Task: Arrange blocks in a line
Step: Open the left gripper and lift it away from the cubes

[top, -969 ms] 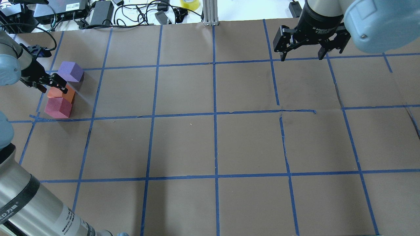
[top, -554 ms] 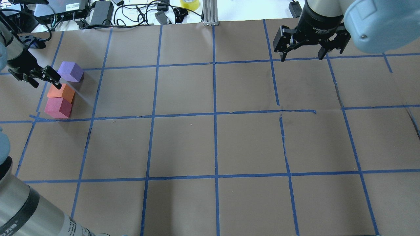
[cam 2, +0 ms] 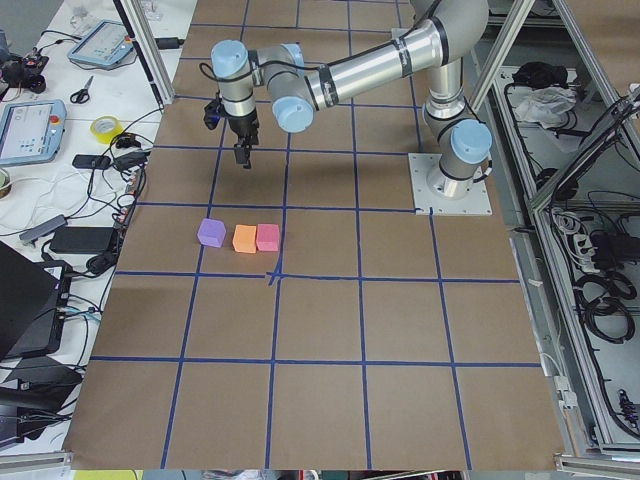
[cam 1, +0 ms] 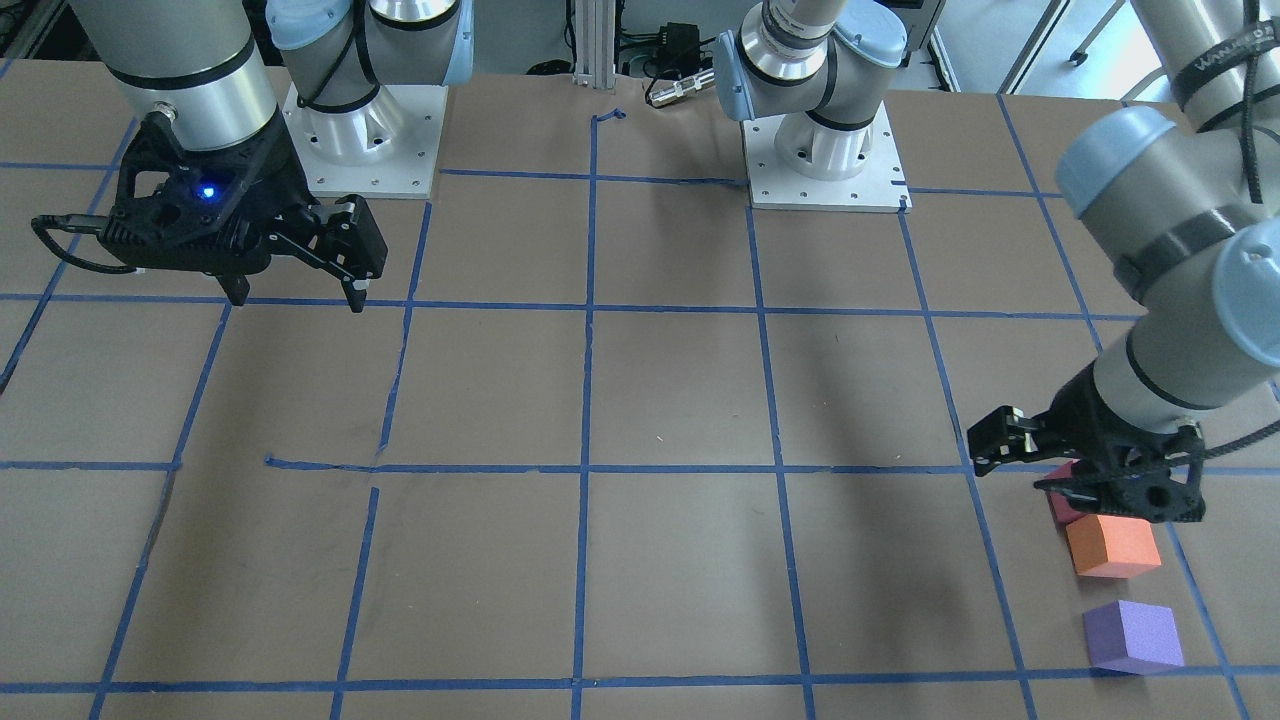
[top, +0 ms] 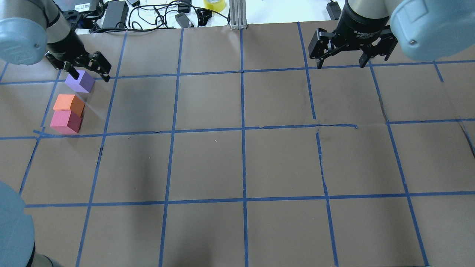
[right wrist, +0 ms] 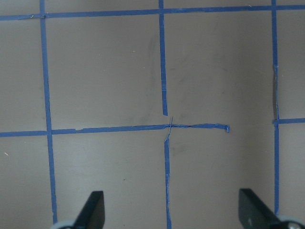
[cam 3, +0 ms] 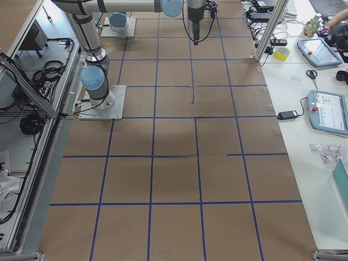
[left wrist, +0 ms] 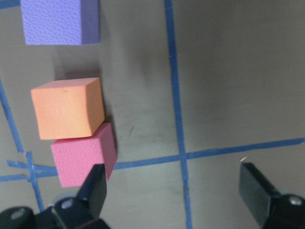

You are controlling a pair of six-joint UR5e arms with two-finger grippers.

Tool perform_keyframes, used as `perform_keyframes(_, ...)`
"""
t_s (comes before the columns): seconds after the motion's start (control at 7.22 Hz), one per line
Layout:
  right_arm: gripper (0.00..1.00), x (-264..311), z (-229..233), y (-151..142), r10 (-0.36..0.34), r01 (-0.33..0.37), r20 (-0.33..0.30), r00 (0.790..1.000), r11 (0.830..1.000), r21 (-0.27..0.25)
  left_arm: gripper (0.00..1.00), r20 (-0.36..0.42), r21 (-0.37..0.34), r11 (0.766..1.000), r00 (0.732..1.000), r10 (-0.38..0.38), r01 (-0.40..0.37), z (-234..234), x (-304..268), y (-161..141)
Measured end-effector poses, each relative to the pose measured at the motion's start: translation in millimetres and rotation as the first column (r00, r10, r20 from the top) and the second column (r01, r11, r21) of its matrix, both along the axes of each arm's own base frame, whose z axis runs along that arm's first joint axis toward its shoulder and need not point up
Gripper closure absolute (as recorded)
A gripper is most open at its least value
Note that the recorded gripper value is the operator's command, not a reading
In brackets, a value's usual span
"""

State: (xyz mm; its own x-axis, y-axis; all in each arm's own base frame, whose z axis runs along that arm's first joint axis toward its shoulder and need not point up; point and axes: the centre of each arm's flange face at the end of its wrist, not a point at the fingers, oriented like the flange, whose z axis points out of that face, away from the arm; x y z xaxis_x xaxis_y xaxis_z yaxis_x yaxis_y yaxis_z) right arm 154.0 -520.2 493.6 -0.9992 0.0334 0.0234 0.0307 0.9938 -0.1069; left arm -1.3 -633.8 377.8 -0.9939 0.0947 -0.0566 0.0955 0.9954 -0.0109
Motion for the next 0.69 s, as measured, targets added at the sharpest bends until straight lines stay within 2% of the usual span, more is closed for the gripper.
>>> perform_keyframes(0.28, 0.0, 0, 3, 7, 0.0, 0.0, 0.01, 1.0, 1.0, 0.018, 0.0, -0.004, -0.036, 0.999, 0.999, 0.038, -0.038, 36, -95, 20)
perform_keyframes(0.42, 0.0, 2, 6, 11, 0.004, -0.005, 0.03, 1.0, 1.0, 0.023, 0.0, -0.01, -0.009, 1.0, 1.0, 0.03, -0.03, 53, -122, 37)
perform_keyframes(0.69, 0.0, 4, 8, 14, 0.006, -0.007, 0.057, 0.998, 1.0, 0.028, 0.0, -0.015, 0.031, 0.999, 1.0, 0.021, -0.02, 84, -138, 69)
